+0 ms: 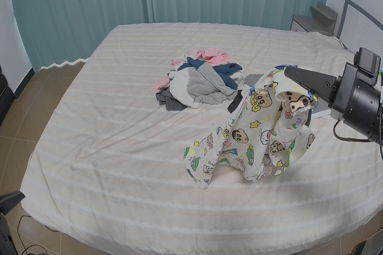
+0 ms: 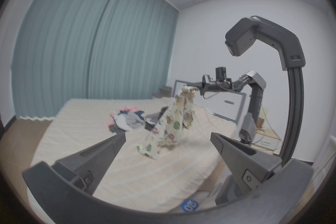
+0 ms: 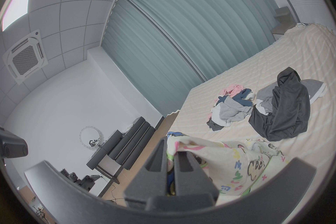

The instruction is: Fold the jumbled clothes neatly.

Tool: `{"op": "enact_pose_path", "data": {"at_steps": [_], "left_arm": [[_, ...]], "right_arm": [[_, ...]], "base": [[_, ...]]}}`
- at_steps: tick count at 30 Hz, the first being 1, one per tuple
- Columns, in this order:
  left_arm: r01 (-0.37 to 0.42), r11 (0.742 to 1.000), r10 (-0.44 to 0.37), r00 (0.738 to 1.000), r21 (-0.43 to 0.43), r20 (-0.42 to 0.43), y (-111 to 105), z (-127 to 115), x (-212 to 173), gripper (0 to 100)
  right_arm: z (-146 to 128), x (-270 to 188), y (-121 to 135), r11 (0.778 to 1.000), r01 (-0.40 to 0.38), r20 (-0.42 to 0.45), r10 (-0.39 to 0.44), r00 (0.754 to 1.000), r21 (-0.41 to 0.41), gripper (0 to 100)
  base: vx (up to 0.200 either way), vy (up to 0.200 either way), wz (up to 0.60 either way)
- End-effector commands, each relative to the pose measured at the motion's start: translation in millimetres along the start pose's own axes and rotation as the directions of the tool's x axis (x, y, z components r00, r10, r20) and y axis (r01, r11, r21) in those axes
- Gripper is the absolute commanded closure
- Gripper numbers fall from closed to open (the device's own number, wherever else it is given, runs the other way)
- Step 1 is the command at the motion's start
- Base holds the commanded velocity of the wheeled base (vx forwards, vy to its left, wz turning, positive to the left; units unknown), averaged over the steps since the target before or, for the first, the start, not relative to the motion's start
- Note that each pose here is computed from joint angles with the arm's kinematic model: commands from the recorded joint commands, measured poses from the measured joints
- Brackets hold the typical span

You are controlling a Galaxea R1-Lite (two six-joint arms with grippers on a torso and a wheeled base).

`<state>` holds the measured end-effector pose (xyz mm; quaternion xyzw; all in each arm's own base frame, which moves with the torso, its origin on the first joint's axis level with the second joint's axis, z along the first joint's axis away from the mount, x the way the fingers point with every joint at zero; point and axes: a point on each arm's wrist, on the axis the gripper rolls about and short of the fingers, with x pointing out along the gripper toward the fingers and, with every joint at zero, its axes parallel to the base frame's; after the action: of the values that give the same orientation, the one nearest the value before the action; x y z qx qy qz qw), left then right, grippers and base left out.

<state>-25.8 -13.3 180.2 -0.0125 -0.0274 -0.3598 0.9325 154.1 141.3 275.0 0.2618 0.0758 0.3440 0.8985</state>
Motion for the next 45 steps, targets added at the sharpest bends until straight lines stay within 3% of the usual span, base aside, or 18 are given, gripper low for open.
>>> {"op": "enact_pose_path", "data": {"at_steps": [1, 4, 6, 10, 13, 16, 20, 27, 31, 33, 36, 39, 42, 45], "left_arm": [[0.061, 0.971, -0.141, 0.927, -0.231, -0.346, 48.0, -14.2, 61.9, 0], [0.155, 0.951, -0.260, 0.868, -0.267, -0.423, 52.8, -22.7, 81.0, 0], [0.211, 0.929, -0.339, 0.813, -0.304, -0.473, 52.2, -28.4, 95.8, 0], [0.225, 0.923, -0.374, 0.710, -0.311, -0.596, 50.6, -48.7, 130.2, 0], [0.238, 0.926, -0.374, 0.694, -0.293, -0.615, 52.6, -63.4, 158.9, 0], [0.260, 0.925, -0.377, 0.707, -0.275, -0.598, 53.5, -71.7, 181.1, 0], [0.209, 0.962, -0.271, 0.712, -0.174, -0.647, 48.9, -101.2, 216.8, 0], [0.157, 0.985, -0.161, 0.742, -0.066, -0.651, 44.2, -129.3, 246.4, 0], [0.073, 0.997, -0.040, 0.786, 0.029, -0.617, 46.9, -156.6, 270.3, 0], [0.018, 0.997, 0.026, 0.812, 0.070, -0.583, 47.3, -166.5, 280.7, 0], [-0.003, 0.998, 0.034, 0.843, 0.058, -0.536, 36.5, -176.0, 289.5, 0], [-0.028, 0.998, 0.049, 0.856, 0.048, -0.515, 30.7, -186.8, 299.4, 0], [-0.127, 0.988, 0.154, 0.869, 0.089, -0.470, 33.2, -197.5, 316.9, 0], [-0.165, 0.981, 0.194, 0.878, 0.102, -0.438, 33.3, -202.1, 323.3, 0]], "right_arm": [[1.3, 19.3, 14.4, 0.998, -0.052, -0.010, 0.052, 0.999, -0.029, 100], [-2.1, 28.7, 18.6, 0.997, -0.063, -0.022, 0.063, 0.998, -0.035, 100], [-2.9, 35.6, 20.1, 0.997, -0.069, -0.015, 0.069, 0.998, -0.041, 100], [-4.0, 41.8, 26.0, 0.994, -0.102, 0.010, 0.103, 0.995, -0.042, 100], [-3.3, 42.1, 27.8, 0.993, -0.111, 0.015, 0.111, 0.994, -0.046, 100], [-5.6, 40.9, 33.0, 0.990, -0.131, 0.008, 0.132, 0.991, -0.044, 100], [-7.5, 36.5, 42.4, 0.985, -0.169, 0.000, 0.169, 0.986, -0.042, 100], [-5.4, 36.0, 44.4, 0.984, -0.175, 0.008, 0.176, 0.984, -0.039, 100], [-2.4, 34.8, 49.1, 0.978, -0.207, 0.048, 0.209, 0.977, -0.038, 100], [-2.0, 34.8, 49.3, 0.977, -0.209, 0.052, 0.211, 0.976, -0.038, 100], [-2.2, 34.7, 49.1, 0.977, -0.209, 0.052, 0.211, 0.976, -0.038, 100], [-2.9, 35.6, 49.0, 0.977, -0.210, 0.050, 0.212, 0.976, -0.036, 100], [-2.5, 35.1, 49.1, 0.977, -0.211, 0.052, 0.212, 0.976, -0.036, 100], [-3.2, 34.6, 48.5, 0.977, -0.209, 0.049, 0.211, 0.976, -0.036, 100]], "base": [[0.000, 0.000, 0.00], [0.000, 0.000, 0.00], [0.000, 0.000, 0.00], [0.000, 0.000, 0.00], [0.000, 0.000, 0.00], [0.000, 0.000, 0.00], [0.000, 0.000, 0.00], [0.000, 0.000, 0.00], [0.000, 0.000, 0.00], [0.000, 0.000, 0.00], [0.000, 0.000, 0.00], [0.000, 0.000, 0.00], [0.000, 0.000, 0.00], [0.000, 0.000, 0.00]]}}
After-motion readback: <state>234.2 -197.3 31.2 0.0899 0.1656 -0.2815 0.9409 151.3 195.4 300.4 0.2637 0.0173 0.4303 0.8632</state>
